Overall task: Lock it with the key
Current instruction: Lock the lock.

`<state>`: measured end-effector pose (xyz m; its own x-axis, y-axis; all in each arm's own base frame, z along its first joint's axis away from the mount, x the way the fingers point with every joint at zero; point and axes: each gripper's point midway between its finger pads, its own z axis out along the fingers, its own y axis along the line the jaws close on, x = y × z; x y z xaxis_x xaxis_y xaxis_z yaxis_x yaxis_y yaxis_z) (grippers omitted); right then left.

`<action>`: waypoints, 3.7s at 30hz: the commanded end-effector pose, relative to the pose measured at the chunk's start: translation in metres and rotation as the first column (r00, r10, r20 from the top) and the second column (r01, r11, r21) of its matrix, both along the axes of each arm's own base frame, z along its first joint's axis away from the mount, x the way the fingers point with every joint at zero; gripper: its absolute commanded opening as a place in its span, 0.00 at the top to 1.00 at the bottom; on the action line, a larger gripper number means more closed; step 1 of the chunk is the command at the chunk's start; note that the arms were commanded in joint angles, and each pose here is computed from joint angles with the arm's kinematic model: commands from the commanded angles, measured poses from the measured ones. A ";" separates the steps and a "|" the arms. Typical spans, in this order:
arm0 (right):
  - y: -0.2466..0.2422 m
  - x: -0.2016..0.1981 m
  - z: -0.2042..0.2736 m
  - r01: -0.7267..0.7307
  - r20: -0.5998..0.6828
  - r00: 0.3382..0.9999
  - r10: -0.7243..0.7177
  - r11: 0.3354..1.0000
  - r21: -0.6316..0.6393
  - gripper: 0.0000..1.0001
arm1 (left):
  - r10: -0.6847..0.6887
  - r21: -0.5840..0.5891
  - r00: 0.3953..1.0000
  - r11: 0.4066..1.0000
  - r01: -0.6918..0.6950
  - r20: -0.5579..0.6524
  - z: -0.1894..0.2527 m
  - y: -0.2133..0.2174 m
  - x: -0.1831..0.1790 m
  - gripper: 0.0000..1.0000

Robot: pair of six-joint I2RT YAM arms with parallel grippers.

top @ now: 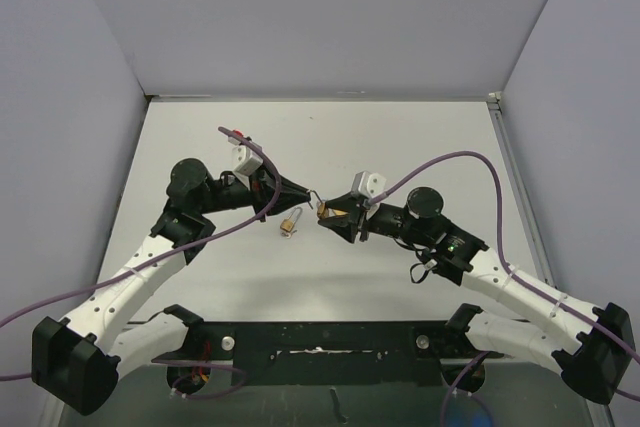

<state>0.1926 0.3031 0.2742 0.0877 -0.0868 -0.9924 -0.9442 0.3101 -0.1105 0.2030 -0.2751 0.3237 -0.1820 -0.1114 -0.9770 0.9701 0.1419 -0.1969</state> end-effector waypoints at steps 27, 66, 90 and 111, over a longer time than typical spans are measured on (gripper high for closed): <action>-0.058 0.034 0.057 0.091 -0.006 0.996 -0.093 0.961 0.260 0.02 | 0.045 0.048 0.992 0.998 -0.051 0.121 0.048 0.003 0.009 1.00; 0.000 0.001 0.070 -0.091 0.082 0.993 0.080 0.987 0.134 0.41 | 0.060 0.023 0.975 0.998 -0.066 0.216 0.066 0.011 -0.004 1.00; 0.023 0.015 0.057 -0.005 0.143 0.990 -0.007 0.997 0.080 0.47 | 0.031 0.017 0.973 0.999 -0.036 0.229 0.069 0.012 -0.012 1.00; 0.027 0.015 0.058 -0.020 0.140 0.990 0.008 0.997 0.081 0.71 | -0.020 0.013 0.977 1.000 0.018 0.214 0.067 0.007 -0.016 1.00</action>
<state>0.2067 0.3276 0.2975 0.1516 -0.0742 -0.9857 -0.9398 0.2982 -0.1670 0.1951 -0.2678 0.3625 -0.0455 -0.0477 -0.9978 0.9860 0.1584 -0.0526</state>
